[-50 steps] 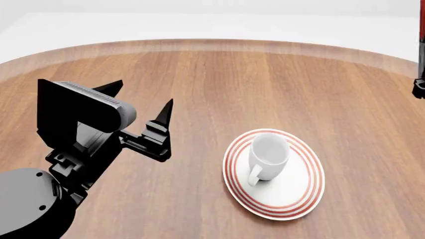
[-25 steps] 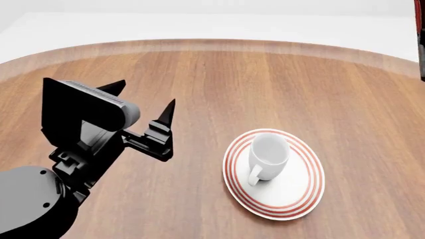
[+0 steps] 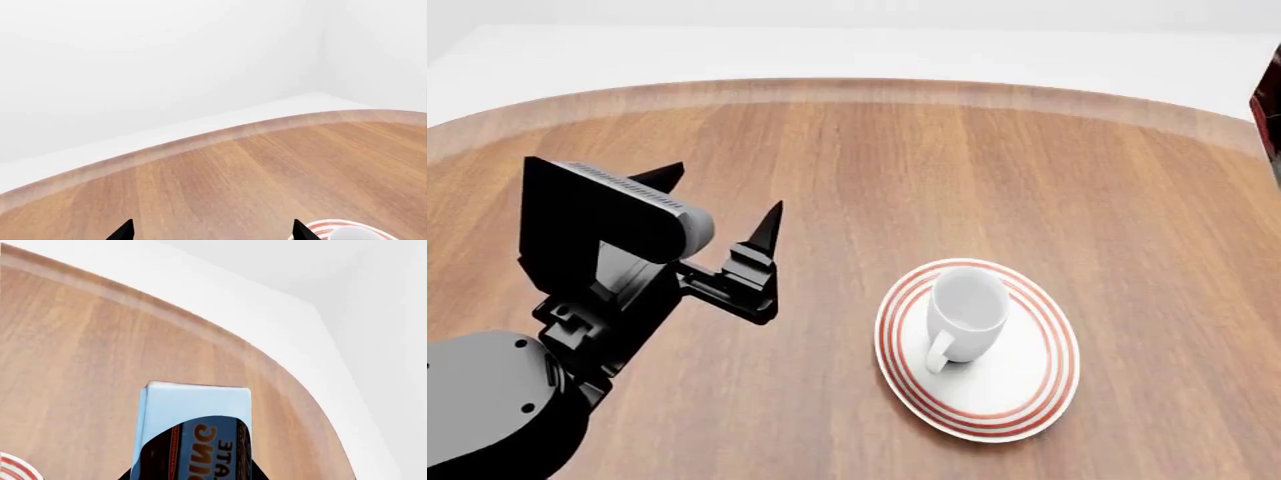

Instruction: Pick up the white mug and put it on the plate, and put the chocolate pudding to the right of the plate.

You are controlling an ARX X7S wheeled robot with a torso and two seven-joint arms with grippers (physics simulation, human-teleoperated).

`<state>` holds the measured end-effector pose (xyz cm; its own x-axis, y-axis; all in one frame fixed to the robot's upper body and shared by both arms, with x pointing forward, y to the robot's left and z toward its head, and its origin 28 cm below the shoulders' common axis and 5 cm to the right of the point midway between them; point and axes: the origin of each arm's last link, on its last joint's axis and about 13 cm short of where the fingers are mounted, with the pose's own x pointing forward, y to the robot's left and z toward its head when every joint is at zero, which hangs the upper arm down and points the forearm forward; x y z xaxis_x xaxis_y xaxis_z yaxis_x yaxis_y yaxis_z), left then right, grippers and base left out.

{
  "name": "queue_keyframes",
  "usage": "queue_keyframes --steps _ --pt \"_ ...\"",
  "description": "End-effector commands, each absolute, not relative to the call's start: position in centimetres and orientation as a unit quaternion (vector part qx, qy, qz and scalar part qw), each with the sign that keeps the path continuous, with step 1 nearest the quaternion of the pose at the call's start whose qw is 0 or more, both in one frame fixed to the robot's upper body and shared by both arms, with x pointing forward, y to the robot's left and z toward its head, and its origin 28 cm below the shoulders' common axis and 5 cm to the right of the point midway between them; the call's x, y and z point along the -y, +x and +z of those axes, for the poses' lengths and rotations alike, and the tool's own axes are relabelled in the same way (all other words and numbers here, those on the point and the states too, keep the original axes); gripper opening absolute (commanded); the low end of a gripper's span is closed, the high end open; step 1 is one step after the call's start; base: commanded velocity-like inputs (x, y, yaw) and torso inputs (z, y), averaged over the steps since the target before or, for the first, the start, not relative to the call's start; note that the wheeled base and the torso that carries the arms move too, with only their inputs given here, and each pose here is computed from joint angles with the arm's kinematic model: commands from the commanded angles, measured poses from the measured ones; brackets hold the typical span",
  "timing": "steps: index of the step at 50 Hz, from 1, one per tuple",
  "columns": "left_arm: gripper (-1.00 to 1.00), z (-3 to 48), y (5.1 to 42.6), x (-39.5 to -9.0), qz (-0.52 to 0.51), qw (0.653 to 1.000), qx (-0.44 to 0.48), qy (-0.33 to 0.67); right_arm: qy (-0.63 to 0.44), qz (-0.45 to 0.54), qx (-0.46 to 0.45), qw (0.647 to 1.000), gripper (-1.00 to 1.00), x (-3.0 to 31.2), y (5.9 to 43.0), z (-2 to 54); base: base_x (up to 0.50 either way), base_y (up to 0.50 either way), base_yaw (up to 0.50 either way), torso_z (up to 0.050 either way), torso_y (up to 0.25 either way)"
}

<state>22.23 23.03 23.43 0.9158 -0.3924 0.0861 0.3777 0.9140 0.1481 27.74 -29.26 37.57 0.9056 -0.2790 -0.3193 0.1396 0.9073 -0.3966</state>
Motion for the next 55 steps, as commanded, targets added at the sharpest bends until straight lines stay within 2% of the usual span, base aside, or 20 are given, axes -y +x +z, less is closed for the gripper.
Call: queue_keyframes --steps 1,11,22,35,55 --pt "1.00 23.8 22.4 -22.6 -0.216 0.972 0.076 0.051 -0.208 -0.103 -0.246 0.941 -1.00 29.5 27.8 36.8 0.00 0.00 0.00 0.000 0.000" --pt "1.00 23.6 22.4 -22.8 -0.215 0.973 0.076 0.049 -0.248 -0.042 -0.276 0.928 -1.00 29.1 27.5 35.4 0.00 0.00 0.00 0.000 0.000" --pt "1.00 23.6 22.4 -22.8 -0.214 0.973 0.075 0.048 -0.154 -0.018 -0.215 0.964 -1.00 29.6 27.4 35.6 0.00 0.00 0.00 0.000 0.000" --pt "1.00 23.6 22.4 -22.7 -0.215 0.973 0.076 0.048 -0.073 -0.028 -0.181 0.980 -1.00 31.1 25.7 35.2 0.00 0.00 0.00 0.000 0.000" --pt "1.00 23.6 22.3 -22.7 -0.215 0.973 0.075 0.048 -0.069 -0.056 -0.202 0.975 -1.00 32.1 24.8 34.1 0.00 0.00 0.00 0.000 0.000"
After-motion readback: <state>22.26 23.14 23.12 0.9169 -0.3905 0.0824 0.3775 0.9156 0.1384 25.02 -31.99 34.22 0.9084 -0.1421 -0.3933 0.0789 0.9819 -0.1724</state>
